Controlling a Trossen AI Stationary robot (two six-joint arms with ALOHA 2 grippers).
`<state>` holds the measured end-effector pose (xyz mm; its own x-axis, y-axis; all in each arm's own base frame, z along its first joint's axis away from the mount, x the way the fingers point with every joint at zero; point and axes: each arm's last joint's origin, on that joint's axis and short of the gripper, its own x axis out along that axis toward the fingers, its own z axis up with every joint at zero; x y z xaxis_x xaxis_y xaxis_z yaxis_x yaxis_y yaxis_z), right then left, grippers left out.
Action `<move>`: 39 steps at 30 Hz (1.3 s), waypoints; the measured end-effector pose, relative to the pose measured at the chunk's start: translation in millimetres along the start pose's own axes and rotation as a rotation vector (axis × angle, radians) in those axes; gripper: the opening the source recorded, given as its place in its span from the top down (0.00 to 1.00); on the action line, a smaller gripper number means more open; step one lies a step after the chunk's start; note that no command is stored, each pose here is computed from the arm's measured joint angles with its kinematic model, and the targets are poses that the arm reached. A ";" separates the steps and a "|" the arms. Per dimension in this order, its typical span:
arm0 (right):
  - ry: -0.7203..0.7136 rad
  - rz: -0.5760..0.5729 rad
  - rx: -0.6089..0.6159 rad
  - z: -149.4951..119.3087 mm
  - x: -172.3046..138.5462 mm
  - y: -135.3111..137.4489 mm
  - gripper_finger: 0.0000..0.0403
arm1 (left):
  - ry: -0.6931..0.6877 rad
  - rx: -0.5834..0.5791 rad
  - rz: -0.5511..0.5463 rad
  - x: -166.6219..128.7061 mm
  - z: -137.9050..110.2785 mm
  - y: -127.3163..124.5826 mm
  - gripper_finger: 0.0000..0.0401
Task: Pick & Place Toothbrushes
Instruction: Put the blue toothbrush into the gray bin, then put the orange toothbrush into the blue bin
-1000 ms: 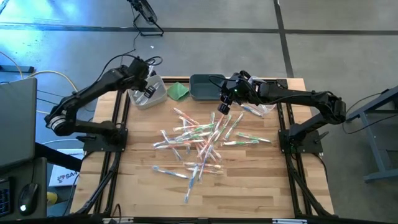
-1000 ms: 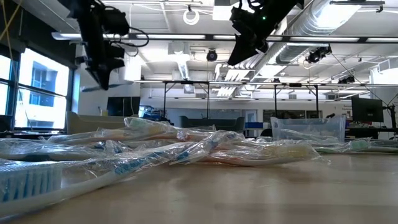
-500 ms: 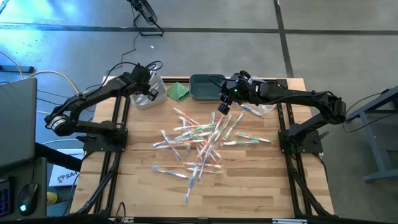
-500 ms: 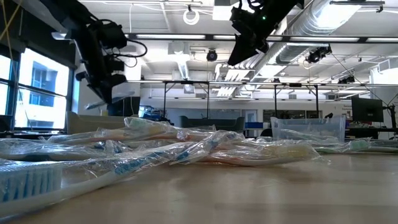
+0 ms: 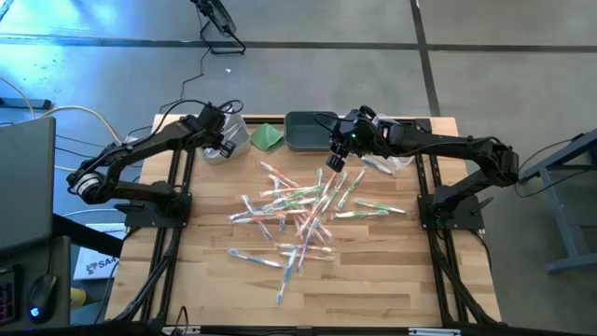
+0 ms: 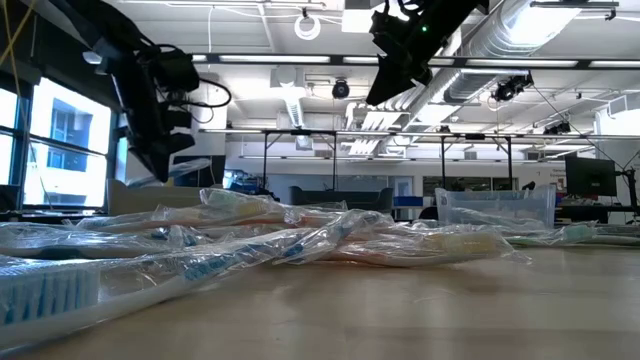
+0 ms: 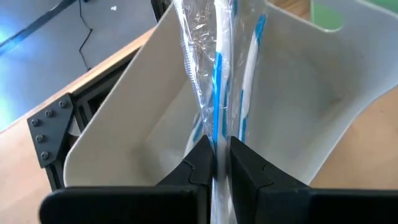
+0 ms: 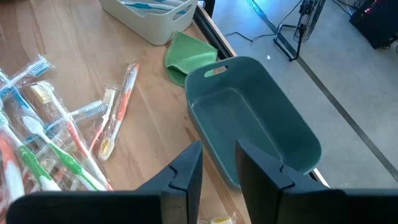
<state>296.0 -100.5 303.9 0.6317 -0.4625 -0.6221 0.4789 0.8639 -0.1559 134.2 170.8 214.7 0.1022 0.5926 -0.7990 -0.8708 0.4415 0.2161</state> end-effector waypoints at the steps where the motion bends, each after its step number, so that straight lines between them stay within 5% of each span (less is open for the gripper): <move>1: 0.000 0.000 0.000 0.0 0.0 0.0 0.78 | 0.004 0.001 0.001 0.5 -1.0 -0.1 0.94; 13: 0.000 0.000 0.000 0.0 0.0 0.0 0.78 | 0.044 0.007 0.004 9.3 -15.2 -1.9 0.93; 30: 0.000 0.000 0.000 0.0 0.0 0.0 0.78 | -0.057 0.027 -0.002 9.3 -5.1 -2.6 0.72; 39: -0.025 0.000 0.007 2.5 0.0 0.0 0.78 | -0.164 -0.075 -0.011 8.1 5.6 -2.9 0.71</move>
<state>297.5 -101.0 305.9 0.6469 -0.4676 -0.6024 0.4830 0.8625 -0.1509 140.3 178.1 210.8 0.1837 0.6930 -0.6972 -0.9020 0.4007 0.1606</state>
